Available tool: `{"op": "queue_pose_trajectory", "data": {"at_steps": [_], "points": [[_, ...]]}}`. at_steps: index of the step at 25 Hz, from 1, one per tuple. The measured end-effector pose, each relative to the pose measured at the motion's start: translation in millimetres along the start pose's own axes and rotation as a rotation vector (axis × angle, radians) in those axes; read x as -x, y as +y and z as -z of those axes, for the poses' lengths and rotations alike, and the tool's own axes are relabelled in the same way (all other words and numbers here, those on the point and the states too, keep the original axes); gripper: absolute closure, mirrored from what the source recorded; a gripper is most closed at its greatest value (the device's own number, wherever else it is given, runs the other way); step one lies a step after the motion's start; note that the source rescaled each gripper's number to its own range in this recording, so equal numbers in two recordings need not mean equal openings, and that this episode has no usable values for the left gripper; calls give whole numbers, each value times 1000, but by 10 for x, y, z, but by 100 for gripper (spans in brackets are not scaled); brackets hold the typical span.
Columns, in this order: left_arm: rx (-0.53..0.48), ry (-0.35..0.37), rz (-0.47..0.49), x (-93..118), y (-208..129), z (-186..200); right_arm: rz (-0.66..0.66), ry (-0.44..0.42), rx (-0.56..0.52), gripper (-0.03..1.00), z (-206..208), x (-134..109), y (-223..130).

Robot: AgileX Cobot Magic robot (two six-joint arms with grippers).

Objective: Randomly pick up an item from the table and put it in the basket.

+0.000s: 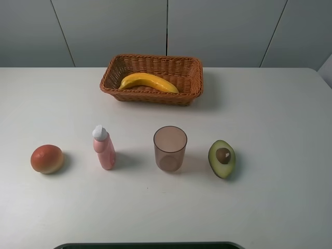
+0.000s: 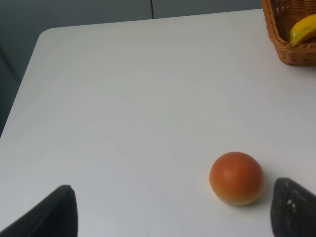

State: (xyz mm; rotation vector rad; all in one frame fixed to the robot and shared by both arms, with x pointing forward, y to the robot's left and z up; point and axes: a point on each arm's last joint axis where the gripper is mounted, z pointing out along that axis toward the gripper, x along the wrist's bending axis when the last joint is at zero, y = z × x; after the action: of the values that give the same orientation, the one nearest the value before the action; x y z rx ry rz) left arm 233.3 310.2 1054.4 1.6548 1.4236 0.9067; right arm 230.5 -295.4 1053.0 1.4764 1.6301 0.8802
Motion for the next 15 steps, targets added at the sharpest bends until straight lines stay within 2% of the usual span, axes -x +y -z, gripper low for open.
{"op": "queue_pose_trajectory", "data": {"at_steps": [15], "points": [[0, 0, 4, 0, 0, 0, -3, 1, 2, -3, 0, 0, 2]]}}
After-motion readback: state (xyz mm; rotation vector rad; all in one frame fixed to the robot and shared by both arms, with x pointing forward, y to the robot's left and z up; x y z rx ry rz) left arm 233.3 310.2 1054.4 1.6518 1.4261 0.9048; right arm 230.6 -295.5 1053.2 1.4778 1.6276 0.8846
